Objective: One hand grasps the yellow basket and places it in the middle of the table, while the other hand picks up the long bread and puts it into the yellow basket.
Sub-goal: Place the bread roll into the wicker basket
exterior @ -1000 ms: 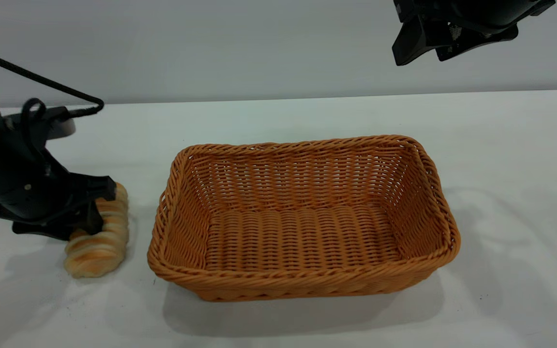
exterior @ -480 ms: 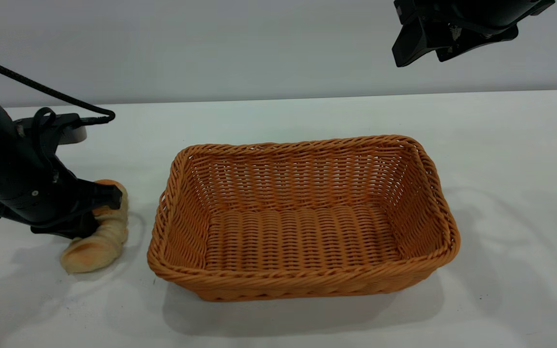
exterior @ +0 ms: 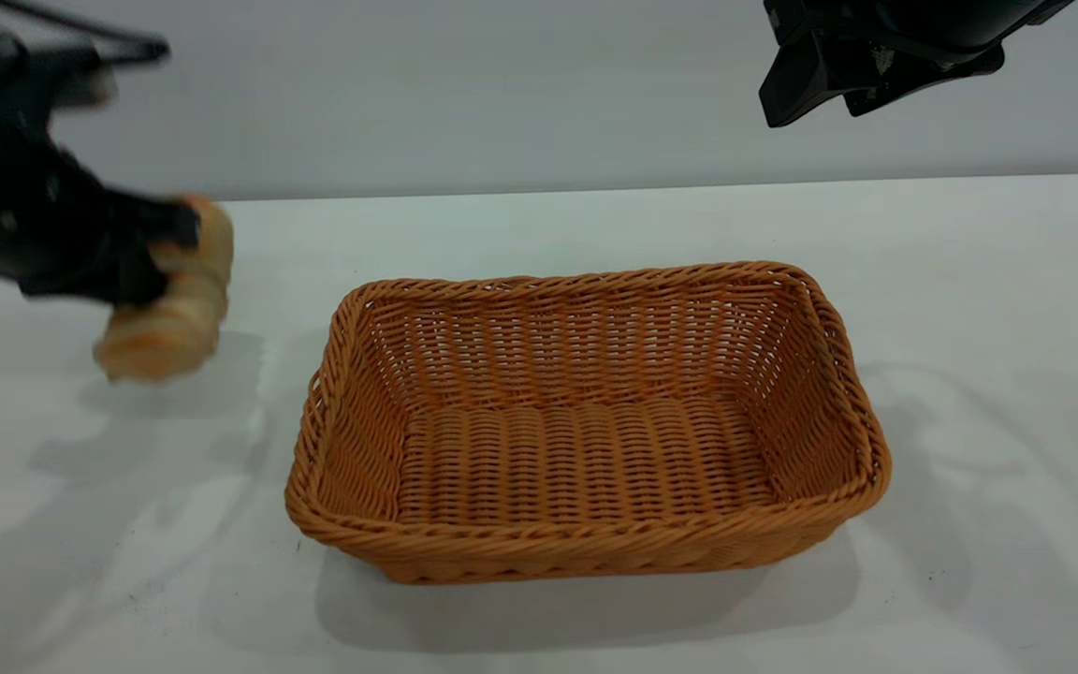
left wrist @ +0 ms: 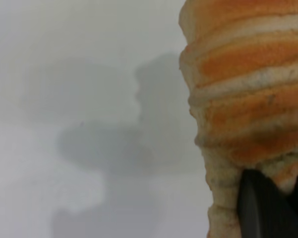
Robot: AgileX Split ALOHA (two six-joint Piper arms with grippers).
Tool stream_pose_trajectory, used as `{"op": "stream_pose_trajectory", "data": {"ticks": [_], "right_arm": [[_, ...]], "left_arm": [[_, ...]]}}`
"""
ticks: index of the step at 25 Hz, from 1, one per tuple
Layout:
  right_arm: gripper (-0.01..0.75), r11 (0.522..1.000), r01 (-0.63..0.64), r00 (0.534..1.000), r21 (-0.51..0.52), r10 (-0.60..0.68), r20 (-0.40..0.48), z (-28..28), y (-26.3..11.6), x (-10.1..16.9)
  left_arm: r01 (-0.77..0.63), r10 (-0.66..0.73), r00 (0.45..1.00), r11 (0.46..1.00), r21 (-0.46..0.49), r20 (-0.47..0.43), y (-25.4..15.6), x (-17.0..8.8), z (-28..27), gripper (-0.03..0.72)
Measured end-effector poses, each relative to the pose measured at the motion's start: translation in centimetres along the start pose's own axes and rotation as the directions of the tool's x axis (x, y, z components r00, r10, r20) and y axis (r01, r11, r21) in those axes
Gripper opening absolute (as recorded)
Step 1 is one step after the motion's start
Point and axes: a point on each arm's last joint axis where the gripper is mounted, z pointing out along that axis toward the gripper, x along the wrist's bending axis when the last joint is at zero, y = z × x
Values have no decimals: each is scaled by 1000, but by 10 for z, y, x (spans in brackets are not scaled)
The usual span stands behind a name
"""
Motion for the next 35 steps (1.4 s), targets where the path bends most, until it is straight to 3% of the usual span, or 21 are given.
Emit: {"op": "stream_pose_trajectory", "data": {"ticks": [4,13,18,23,26,33,35], "right_arm": [[530,1000,2,1000,0,-2,0,0,0,0],[530,1000,4,1000,0,-4,0,0,0,0],[530,1000,24,1000,-3,-24,0,-1,1,0],[530,997,42,999,-58,-42,0,-18,10,2],[530,993,58,998,-104,-58,1,-33,18,5],[530,981,70,997,-180,-72,-5,-64,29,9],[530,978,74,997,-193,-78,-12,-75,31,11]], "left_arm": [[-57,58,996,998,-13,70,5,-25,-21,56],[-292,299,931,954,-64,211,-17,-119,-31,55],[-352,372,901,928,-124,222,-26,-145,-32,53],[-441,455,867,891,-112,204,-38,-150,-14,62],[-472,481,854,877,-94,199,-42,-151,-3,143],[-479,496,850,868,-131,179,-36,-153,2,571],[-476,493,852,870,-131,179,-36,-153,2,649]]}}
